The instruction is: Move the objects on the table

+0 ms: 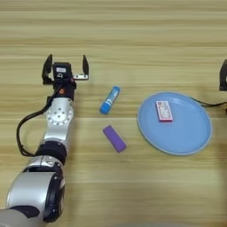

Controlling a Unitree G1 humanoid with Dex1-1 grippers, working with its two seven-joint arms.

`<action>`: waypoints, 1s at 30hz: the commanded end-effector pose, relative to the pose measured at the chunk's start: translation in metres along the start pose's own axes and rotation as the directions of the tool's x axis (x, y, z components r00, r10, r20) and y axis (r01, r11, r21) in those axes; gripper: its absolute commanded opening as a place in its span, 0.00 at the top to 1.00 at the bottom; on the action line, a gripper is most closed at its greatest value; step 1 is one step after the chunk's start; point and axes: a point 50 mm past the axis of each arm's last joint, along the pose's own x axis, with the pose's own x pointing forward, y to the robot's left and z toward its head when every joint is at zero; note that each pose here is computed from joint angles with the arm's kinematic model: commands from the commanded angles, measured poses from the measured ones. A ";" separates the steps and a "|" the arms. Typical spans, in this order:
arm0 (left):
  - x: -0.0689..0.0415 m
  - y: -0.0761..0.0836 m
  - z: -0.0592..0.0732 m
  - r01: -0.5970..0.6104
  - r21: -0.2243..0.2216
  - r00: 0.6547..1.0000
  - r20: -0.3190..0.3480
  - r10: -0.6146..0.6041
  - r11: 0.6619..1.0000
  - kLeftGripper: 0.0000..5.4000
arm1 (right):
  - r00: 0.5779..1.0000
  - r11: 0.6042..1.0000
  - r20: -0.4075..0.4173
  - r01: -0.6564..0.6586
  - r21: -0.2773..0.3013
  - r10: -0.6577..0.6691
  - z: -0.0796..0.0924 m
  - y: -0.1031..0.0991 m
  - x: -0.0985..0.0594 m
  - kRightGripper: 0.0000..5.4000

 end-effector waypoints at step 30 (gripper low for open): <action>-0.003 0.009 0.001 -0.018 0.004 1.000 0.005 0.018 1.000 0.00 | 0.947 0.998 -0.320 -0.013 -0.053 -0.004 -0.046 -0.016 -0.015 0.00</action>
